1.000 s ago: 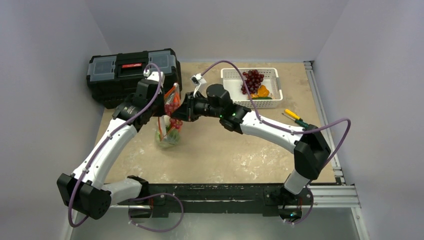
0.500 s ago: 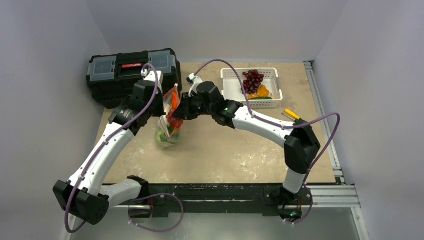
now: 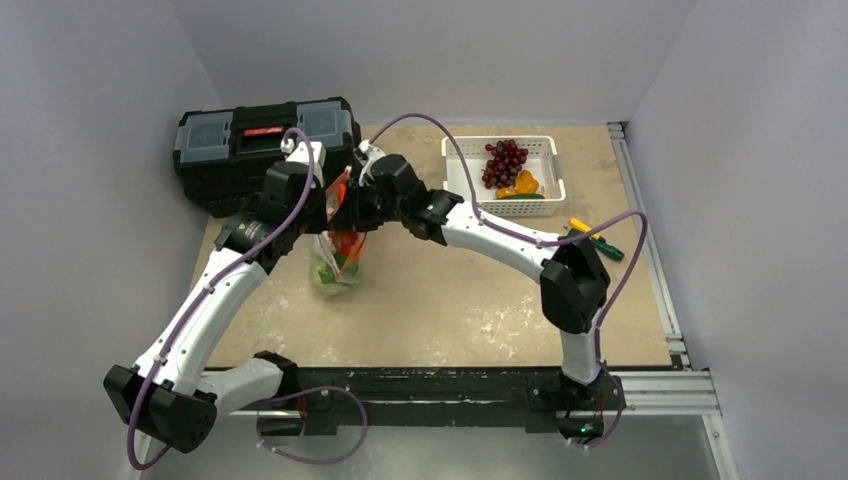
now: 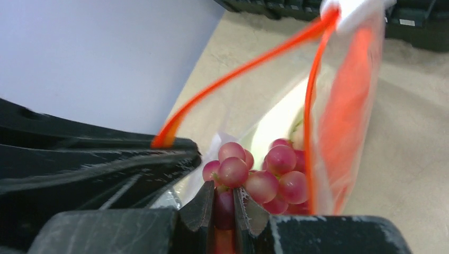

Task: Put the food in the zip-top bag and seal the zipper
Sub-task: Place the fake fruit in the zipper food storage bag.

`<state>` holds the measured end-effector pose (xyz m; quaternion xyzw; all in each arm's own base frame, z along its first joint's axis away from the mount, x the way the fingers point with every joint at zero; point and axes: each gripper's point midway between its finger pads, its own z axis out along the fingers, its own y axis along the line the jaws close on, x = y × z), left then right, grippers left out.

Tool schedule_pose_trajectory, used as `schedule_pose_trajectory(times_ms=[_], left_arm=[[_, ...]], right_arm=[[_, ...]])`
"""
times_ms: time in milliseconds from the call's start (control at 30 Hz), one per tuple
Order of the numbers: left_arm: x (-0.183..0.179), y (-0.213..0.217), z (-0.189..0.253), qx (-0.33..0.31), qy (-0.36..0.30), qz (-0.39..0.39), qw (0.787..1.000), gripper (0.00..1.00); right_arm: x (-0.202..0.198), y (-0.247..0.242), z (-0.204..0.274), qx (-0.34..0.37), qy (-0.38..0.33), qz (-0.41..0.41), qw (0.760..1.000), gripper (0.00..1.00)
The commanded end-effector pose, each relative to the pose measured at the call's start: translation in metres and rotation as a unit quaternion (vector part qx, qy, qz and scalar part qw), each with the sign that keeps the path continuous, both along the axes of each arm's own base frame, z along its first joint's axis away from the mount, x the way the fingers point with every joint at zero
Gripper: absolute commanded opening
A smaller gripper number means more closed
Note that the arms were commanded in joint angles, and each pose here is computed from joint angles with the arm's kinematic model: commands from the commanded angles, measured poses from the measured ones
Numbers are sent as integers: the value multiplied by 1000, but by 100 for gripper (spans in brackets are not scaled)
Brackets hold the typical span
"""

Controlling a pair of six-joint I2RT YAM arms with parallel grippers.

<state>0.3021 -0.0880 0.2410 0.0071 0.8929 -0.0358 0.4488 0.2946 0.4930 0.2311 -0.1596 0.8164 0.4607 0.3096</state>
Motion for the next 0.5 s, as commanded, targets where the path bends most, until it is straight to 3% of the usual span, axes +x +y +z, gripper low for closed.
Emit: schedule_pose_trajectory(times_ms=[0,133,467], left_arm=[[5,-2,18,-8,-34,0,999,0],[5,-1,18,-8,-34,1,999,0],[5,2,18,-4,-36,7,999,0]], right_arm=[[-12,3,10,-19,-9,-29,999,6],[-16,-1,-1,-45,-28,-59,997,13],[-28,1,2,-63,-51,-18,997,33]])
